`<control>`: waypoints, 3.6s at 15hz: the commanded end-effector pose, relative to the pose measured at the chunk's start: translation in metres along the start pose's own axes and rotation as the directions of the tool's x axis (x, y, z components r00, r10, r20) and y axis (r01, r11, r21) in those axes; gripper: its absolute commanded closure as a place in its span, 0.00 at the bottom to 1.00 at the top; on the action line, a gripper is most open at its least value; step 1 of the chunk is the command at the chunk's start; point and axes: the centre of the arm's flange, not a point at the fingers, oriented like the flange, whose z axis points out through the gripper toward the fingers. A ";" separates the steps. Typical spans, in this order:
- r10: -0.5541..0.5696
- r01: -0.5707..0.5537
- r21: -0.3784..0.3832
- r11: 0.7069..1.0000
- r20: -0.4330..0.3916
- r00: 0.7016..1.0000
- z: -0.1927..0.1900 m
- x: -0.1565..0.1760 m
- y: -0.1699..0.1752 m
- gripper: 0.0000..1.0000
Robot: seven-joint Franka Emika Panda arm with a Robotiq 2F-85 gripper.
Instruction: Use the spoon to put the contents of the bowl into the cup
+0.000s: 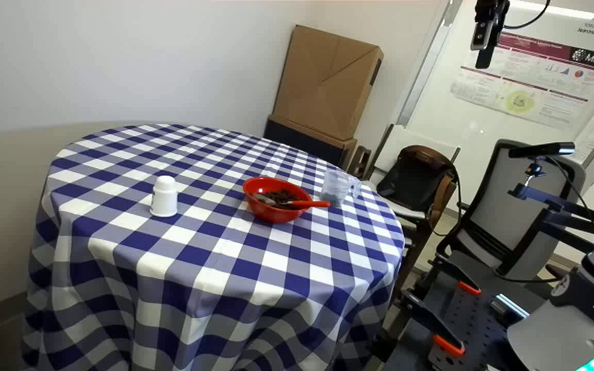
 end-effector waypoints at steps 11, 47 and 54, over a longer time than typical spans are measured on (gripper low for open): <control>-0.027 0.023 -0.052 0.998 -0.063 0.998 0.006 0.037 -0.010 0.00; -0.202 0.226 -0.285 0.932 0.114 0.973 0.249 0.231 -0.116 0.00; -0.185 0.208 -0.285 0.936 0.105 0.977 0.281 0.249 -0.116 0.00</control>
